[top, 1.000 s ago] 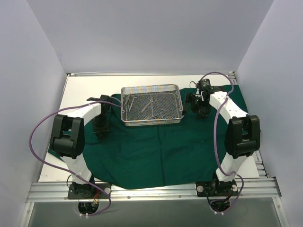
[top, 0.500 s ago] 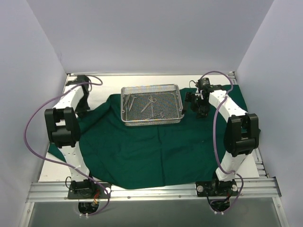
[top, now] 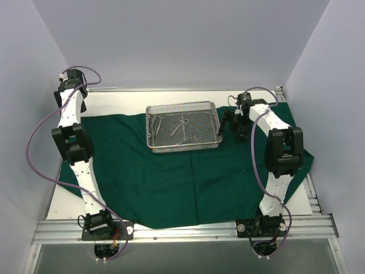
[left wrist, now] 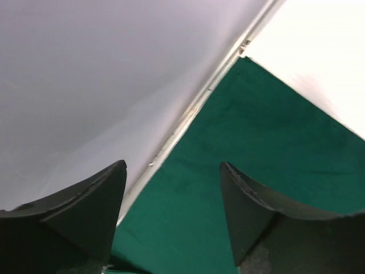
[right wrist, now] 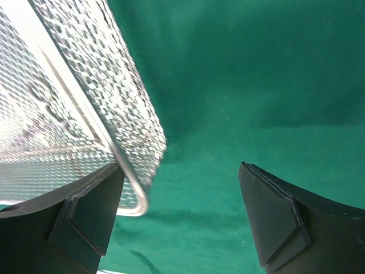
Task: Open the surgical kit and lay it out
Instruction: Smooth out the surgical kit at the center of the board.
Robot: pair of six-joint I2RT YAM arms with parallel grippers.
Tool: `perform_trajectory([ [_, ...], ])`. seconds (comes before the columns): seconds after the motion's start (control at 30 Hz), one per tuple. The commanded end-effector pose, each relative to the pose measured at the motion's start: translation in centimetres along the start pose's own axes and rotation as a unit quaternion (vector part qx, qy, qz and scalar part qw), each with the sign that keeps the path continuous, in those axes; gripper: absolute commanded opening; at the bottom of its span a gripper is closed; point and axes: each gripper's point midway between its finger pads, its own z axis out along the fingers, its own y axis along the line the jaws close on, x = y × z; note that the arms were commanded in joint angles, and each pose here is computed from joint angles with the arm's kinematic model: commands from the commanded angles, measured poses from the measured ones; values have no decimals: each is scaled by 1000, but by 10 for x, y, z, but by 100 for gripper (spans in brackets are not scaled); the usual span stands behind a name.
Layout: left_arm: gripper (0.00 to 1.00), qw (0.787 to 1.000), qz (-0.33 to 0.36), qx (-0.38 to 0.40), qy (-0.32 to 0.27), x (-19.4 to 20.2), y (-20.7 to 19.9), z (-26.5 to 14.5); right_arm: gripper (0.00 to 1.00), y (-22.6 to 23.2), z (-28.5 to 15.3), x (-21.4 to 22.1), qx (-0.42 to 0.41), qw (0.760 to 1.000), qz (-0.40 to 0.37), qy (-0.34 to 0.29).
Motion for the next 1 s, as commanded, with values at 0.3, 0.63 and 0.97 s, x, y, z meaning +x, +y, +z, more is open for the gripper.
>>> perform_trajectory([
  [0.3, 77, 963, -47, 246, 102, 65, -86, -66, 84, -40, -28, -85, 105, 990, 28, -86],
  [0.63, 85, 941, -7, 293, 170, 131, -143, -79, 89, -91, -22, -128, 166, 979, 35, -110],
  [0.97, 84, 938, 17, 255, 233, 157, -154, -61, 89, -101, 17, -138, 185, 977, 38, -98],
])
